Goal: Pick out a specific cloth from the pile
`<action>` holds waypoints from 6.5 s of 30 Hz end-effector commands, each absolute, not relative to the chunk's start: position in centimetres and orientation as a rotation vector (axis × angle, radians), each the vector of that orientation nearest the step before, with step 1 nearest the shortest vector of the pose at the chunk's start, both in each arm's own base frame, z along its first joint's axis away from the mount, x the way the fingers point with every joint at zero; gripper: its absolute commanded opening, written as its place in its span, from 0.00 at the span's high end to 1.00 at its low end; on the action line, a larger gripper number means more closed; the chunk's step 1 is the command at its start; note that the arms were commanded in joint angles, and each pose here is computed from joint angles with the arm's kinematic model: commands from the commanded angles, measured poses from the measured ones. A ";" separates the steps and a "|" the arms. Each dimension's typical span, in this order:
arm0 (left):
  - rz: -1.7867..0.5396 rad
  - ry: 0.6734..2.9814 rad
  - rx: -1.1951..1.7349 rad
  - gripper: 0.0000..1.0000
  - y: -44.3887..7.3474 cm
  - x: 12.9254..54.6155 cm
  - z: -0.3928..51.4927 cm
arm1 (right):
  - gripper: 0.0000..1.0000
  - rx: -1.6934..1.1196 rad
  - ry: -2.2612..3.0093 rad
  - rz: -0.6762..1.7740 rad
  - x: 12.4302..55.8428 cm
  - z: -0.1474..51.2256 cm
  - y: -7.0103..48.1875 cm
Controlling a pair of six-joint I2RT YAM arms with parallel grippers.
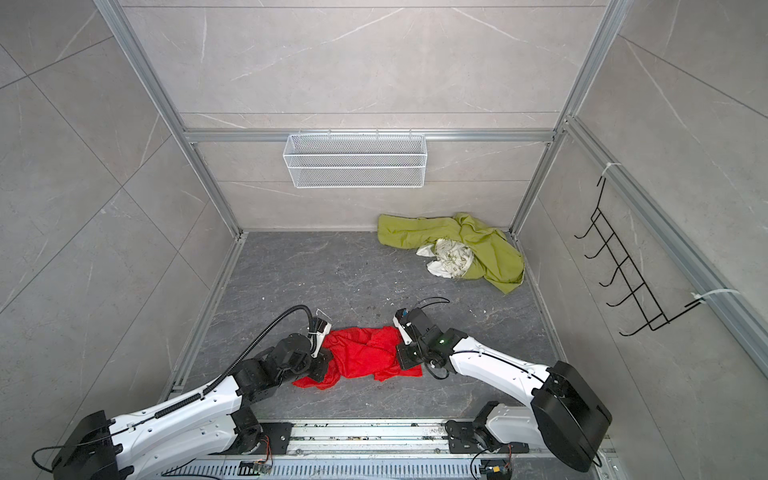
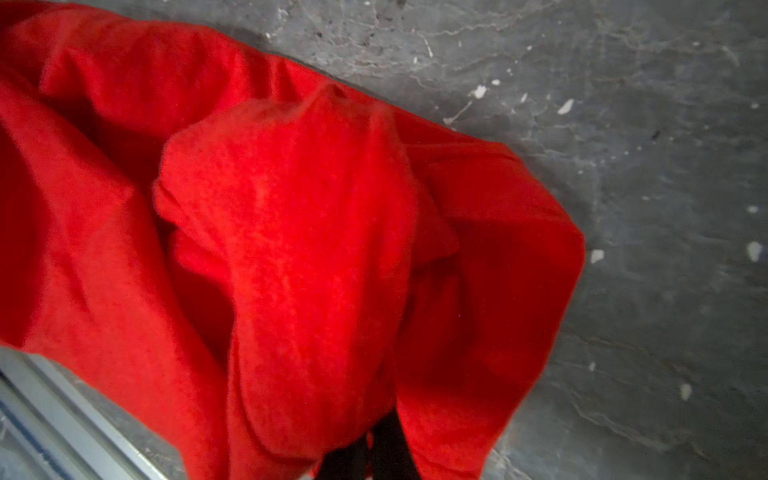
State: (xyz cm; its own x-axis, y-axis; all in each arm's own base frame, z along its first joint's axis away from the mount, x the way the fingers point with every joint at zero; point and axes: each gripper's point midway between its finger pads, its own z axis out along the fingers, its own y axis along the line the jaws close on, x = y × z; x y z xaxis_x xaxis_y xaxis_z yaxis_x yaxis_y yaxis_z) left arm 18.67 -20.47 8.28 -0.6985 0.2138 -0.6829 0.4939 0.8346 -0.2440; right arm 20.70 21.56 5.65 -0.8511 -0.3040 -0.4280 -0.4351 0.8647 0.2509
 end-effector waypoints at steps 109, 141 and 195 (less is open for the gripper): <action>0.089 1.970 -0.109 0.02 2.9 38.6 8.7 | 0.00 0.053 1.750 -0.166 36.3 11.9 1.4; 0.082 1.968 -0.113 0.00 3.0 38.6 8.7 | 0.00 0.047 1.896 -0.045 38.8 9.6 0.8; 0.082 1.969 -0.116 0.00 3.1 38.7 8.5 | 0.00 -0.009 1.912 0.059 39.1 9.4 1.4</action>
State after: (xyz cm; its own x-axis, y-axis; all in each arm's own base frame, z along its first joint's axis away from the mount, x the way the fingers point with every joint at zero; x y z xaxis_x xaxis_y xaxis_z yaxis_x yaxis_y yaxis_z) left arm 37.92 2.93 7.04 -0.4409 -0.0569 -0.8958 -0.1242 0.9923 -0.0018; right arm 38.54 1.34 8.57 -0.3559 0.0154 -0.9344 -0.0278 0.9992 0.0271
